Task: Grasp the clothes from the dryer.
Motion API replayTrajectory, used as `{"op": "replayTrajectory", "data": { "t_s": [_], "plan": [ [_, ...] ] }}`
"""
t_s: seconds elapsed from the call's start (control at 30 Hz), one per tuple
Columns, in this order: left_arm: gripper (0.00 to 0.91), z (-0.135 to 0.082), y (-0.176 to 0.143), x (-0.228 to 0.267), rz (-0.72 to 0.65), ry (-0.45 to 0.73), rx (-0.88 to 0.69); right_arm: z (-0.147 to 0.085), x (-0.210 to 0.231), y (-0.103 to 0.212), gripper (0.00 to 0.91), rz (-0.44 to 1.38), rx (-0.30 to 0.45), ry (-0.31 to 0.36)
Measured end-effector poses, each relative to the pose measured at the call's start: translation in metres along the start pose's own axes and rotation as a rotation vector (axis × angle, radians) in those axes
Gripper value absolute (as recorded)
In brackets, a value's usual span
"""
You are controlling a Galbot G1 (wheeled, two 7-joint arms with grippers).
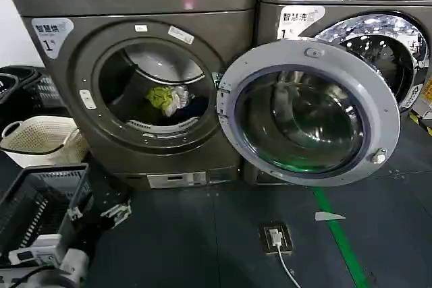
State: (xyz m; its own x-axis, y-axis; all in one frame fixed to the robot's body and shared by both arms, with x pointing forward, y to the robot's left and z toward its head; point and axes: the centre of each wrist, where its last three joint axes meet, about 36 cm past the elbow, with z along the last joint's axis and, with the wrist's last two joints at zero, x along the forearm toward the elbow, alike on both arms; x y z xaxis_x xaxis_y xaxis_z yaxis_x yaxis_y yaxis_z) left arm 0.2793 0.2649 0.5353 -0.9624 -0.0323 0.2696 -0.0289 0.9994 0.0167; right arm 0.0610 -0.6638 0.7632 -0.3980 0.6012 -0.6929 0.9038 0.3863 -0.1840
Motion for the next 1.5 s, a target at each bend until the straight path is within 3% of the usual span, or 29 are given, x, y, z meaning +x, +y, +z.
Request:
{"op": "replayTrajectory", "data": {
  "t_s": [0.7,1.2,1.5],
  "plan": [
    [0.907,-0.006,0.003,-0.005,0.025,-0.04,-0.025,-0.004,0.002,0.001,0.907,-0.026,0.0,-0.021],
    [0.907,-0.013,0.007,-0.01,0.058,-0.063,0.056,-0.004,0.008,0.002,0.907,-0.031,0.001,-0.017],
    [0.907,-0.009,0.011,-0.012,0.049,-0.078,0.041,-0.004,0.007,0.002,0.907,-0.034,0.001,-0.018]
  ]
}}
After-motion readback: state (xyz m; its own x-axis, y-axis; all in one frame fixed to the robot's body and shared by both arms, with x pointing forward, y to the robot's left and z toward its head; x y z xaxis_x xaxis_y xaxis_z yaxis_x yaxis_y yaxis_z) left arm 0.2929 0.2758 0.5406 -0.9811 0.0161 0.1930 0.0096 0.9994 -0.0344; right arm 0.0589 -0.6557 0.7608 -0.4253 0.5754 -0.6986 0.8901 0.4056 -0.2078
